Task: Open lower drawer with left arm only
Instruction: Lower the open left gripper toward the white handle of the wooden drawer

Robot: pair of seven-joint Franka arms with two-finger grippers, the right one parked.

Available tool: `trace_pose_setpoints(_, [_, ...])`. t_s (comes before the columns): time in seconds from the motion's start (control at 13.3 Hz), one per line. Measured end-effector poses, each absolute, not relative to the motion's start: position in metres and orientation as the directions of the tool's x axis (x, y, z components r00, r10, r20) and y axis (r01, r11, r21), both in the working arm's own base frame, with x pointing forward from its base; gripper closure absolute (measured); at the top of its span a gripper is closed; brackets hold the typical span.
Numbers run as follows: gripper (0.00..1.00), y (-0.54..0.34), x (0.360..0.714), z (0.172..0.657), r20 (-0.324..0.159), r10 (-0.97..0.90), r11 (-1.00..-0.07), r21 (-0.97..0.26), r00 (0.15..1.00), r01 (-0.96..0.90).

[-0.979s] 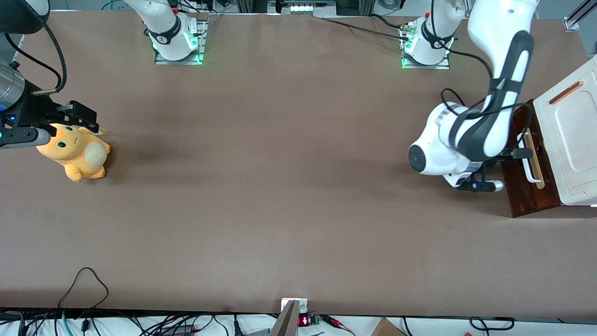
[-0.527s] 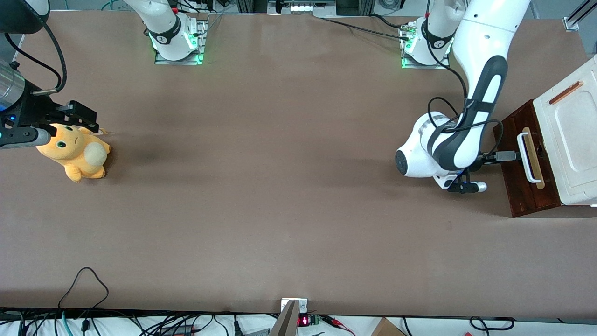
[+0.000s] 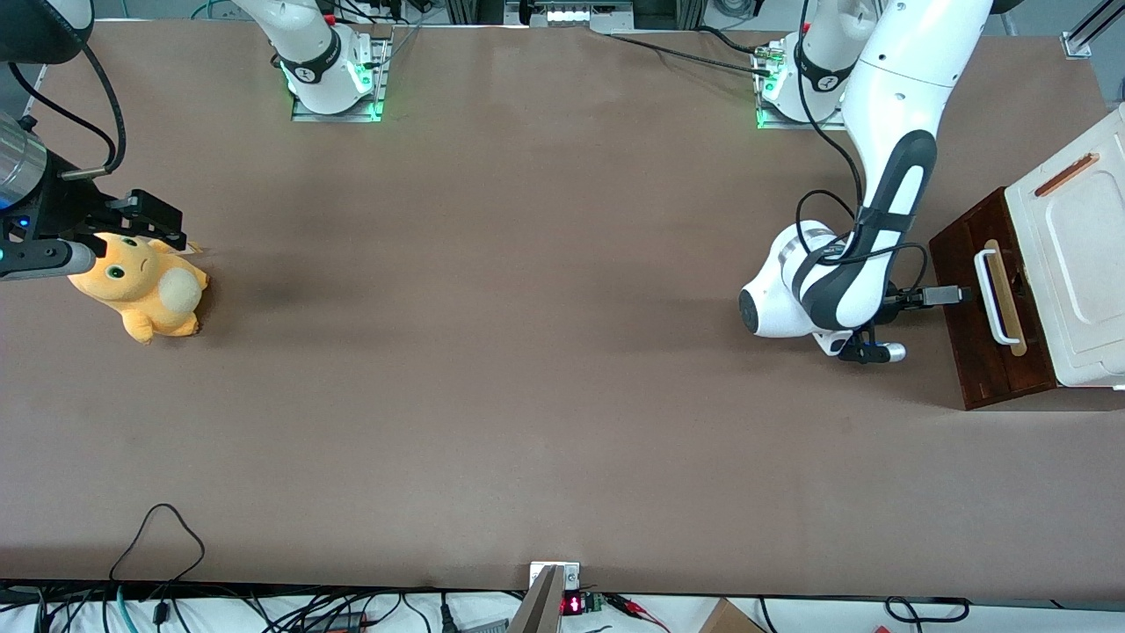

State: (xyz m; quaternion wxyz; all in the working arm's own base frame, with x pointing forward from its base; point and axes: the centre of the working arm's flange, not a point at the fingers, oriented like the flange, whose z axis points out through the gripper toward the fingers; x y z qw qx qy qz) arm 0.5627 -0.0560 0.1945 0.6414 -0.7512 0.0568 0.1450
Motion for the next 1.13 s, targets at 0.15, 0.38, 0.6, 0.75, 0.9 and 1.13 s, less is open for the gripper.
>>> trace_pose_setpoints(0.15, [0.0, -0.054, 0.56, 0.182, -0.31, 0.099, -0.157, -0.943, 0.946, -0.293])
trace_pose_setpoints(0.38, [0.0, -0.052, 0.556, 0.168, -0.344, 0.097, -0.149, -0.933, 0.934, -0.329])
trace_pose_setpoints(0.6, [0.0, -0.052, 0.556, 0.167, -0.361, 0.094, -0.15, -0.927, 0.928, -0.345])
trace_pose_setpoints(0.75, [0.0, -0.05, 0.556, 0.167, -0.363, 0.097, -0.149, -0.926, 0.927, -0.347])
trace_pose_setpoints(0.9, [0.0, -0.047, 0.556, 0.166, -0.368, 0.101, -0.147, -0.925, 0.924, -0.352])
trace_pose_setpoints(1.13, [0.0, -0.042, 0.553, 0.154, -0.384, 0.093, -0.112, -0.921, 0.919, -0.374])
